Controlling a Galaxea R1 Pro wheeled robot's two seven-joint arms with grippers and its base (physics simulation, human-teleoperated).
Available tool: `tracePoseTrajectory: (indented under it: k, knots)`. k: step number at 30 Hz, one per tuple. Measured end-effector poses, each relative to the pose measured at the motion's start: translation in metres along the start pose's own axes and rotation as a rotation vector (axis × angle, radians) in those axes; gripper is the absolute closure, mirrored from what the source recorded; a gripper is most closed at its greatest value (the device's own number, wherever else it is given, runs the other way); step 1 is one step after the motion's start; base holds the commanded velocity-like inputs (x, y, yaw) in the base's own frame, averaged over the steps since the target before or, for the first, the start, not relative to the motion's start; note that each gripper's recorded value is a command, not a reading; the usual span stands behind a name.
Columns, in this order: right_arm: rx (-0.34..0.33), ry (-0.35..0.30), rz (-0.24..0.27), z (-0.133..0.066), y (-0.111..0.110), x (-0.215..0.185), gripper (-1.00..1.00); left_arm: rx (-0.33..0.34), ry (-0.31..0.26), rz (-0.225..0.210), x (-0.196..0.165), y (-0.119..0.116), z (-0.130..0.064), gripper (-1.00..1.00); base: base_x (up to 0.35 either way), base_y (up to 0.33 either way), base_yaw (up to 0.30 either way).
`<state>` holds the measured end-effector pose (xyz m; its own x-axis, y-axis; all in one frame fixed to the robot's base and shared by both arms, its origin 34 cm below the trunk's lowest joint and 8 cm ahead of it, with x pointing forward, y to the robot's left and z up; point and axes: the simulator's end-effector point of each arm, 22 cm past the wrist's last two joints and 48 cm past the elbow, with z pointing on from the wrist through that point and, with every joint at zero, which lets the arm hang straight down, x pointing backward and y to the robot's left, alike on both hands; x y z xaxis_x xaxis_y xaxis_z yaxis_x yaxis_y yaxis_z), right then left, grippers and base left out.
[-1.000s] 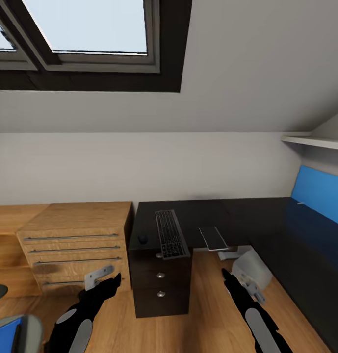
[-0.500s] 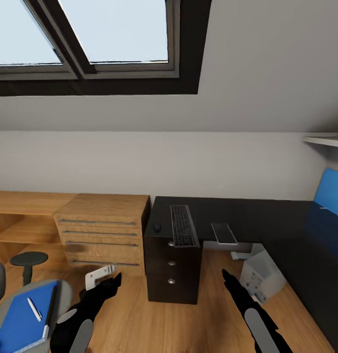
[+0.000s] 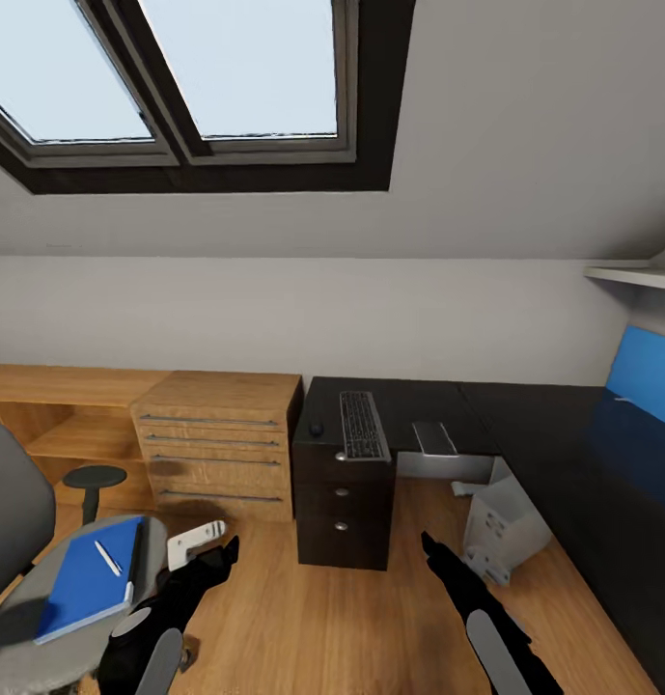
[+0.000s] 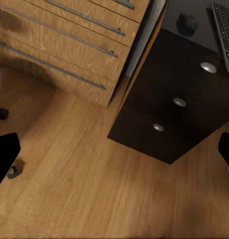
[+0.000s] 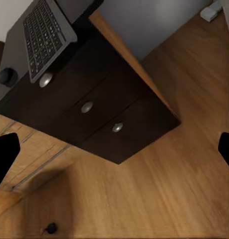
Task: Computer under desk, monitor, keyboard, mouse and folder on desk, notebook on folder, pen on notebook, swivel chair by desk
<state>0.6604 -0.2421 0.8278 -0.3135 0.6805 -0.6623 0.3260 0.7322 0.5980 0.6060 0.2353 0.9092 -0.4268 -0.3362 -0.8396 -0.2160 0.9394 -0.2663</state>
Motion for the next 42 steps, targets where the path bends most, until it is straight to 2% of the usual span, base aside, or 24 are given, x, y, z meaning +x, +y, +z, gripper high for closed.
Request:
tracePoseTrajectory:
  k: [3,4,9,13,17,18,19,20,21,24,28,34,42]
  knots:
    - [-0.003,-0.004,-0.051,0.0,0.003,0.001,-1.0,-0.002,-0.002,0.001,-0.001,0.001,0.0,-1.0,-0.325,-0.018,0.002]
    - [-0.002,-0.01,-0.083,-0.001,0.004,0.0,-1.0,-0.003,-0.002,0.002,-0.001,0.001,0.0,-1.0,-0.308,-0.068,0.001]
    - [0.007,-0.033,-0.148,-0.001,0.005,-0.007,-1.0,-0.001,-0.003,0.004,-0.001,0.0,0.0,-1.0,-0.298,-0.118,0.001]
    - [0.008,-0.07,-0.197,-0.003,0.011,-0.021,-1.0,0.0,-0.002,0.004,-0.001,0.0,0.0,-1.0,-0.304,-0.108,0.0]
    - [0.011,-0.123,-0.281,-0.007,0.019,-0.039,-1.0,-0.001,-0.004,0.005,-0.001,0.0,0.0,-1.0,-0.301,-0.038,0.0]
    - [0.03,-0.15,-0.319,-0.01,0.02,-0.049,-1.0,-0.001,-0.005,0.005,-0.001,0.0,0.0,-1.0,-0.117,-0.009,0.0]
    - [0.138,-0.219,-0.388,-0.018,0.008,-0.074,-1.0,0.0,-0.006,0.005,-0.002,-0.001,-0.001,-1.0,-0.094,-0.007,0.0]
    - [0.177,-0.24,-0.401,-0.021,0.004,-0.081,-1.0,0.0,-0.006,0.005,-0.002,-0.001,-0.001,-1.0,-0.06,-0.005,0.0]
    - [0.243,-0.278,-0.42,-0.028,-0.003,-0.094,-1.0,0.001,-0.007,0.004,-0.002,-0.001,-0.001,-1.0,-0.048,-0.004,0.0]
    - [0.308,-0.329,-0.438,-0.039,-0.002,-0.108,-1.0,0.001,-0.007,0.005,-0.002,-0.001,-0.001,-1.0,-0.031,-0.002,0.0]
    - [0.334,-0.392,-0.463,-0.053,0.014,-0.121,-1.0,0.001,-0.007,0.004,-0.002,-0.001,-0.001,-1.0,-0.012,-0.001,0.0]
    - [0.336,-0.408,-0.474,-0.058,0.021,-0.123,-1.0,0.001,-0.007,0.004,-0.002,-0.001,-0.001,-1.0,-0.067,0.0,0.0]
    - [0.336,-0.41,-0.475,-0.058,0.021,-0.122,-1.0,0.002,-0.006,0.004,-0.001,-0.001,0.0,-1.0,-0.278,0.0,0.0]
